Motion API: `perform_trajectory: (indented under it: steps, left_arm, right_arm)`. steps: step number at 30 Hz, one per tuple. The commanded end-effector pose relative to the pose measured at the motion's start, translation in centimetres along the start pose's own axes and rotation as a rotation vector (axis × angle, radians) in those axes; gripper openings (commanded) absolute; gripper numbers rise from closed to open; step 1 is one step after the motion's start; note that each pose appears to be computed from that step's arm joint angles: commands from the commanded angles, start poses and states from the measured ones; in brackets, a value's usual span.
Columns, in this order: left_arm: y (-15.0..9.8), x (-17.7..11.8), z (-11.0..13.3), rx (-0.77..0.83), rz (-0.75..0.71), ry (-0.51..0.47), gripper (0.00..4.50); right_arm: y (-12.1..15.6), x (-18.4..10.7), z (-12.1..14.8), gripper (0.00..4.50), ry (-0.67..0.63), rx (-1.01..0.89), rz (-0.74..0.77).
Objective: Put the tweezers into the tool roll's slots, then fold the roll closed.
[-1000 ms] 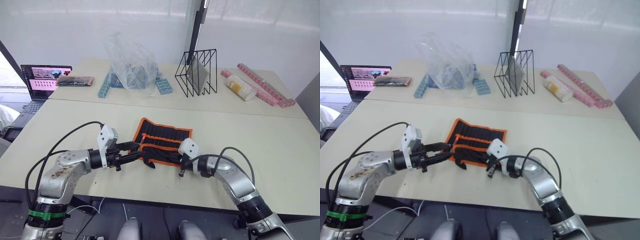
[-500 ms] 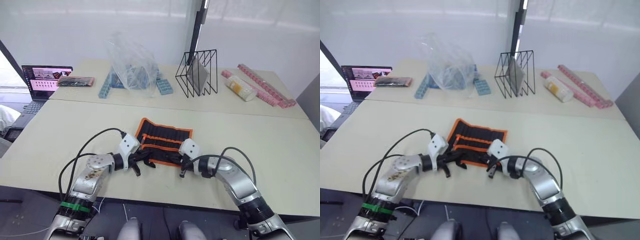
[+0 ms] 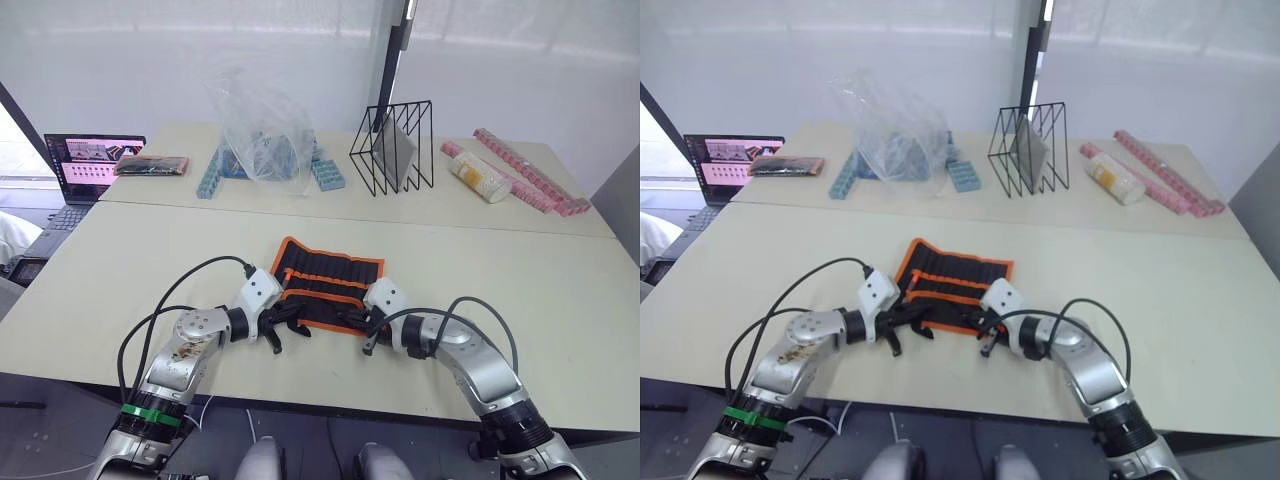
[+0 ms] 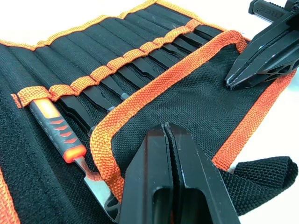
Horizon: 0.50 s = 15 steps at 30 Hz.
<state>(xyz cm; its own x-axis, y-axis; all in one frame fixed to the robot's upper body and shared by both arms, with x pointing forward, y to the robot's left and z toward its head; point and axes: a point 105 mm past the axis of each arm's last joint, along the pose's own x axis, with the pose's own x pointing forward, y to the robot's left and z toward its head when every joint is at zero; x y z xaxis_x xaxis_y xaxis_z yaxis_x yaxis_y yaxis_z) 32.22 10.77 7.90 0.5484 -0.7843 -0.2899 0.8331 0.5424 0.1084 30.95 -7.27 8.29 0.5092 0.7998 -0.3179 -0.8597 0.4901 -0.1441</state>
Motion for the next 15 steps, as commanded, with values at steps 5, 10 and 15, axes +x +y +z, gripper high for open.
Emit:
perform_trajectory:
  steps: [5, 10, 15]
  left_arm:
    - [-0.9, 0.1, -2.2, -0.041, -0.03, 0.089, 0.08]
    - [-0.9, 0.2, -1.9, -0.037, -0.039, 0.081, 0.08]
    - [-1.0, 0.3, -1.7, -0.034, -0.041, 0.08, 0.08]
  right_arm:
    - [0.2, -0.5, 1.3, 0.0, -0.057, 0.008, -0.017]
    - [0.5, -0.9, 3.2, 0.0, -0.127, -0.016, -0.025]
    - [1.2, -1.0, 4.3, 0.0, -0.152, -0.052, 0.001]
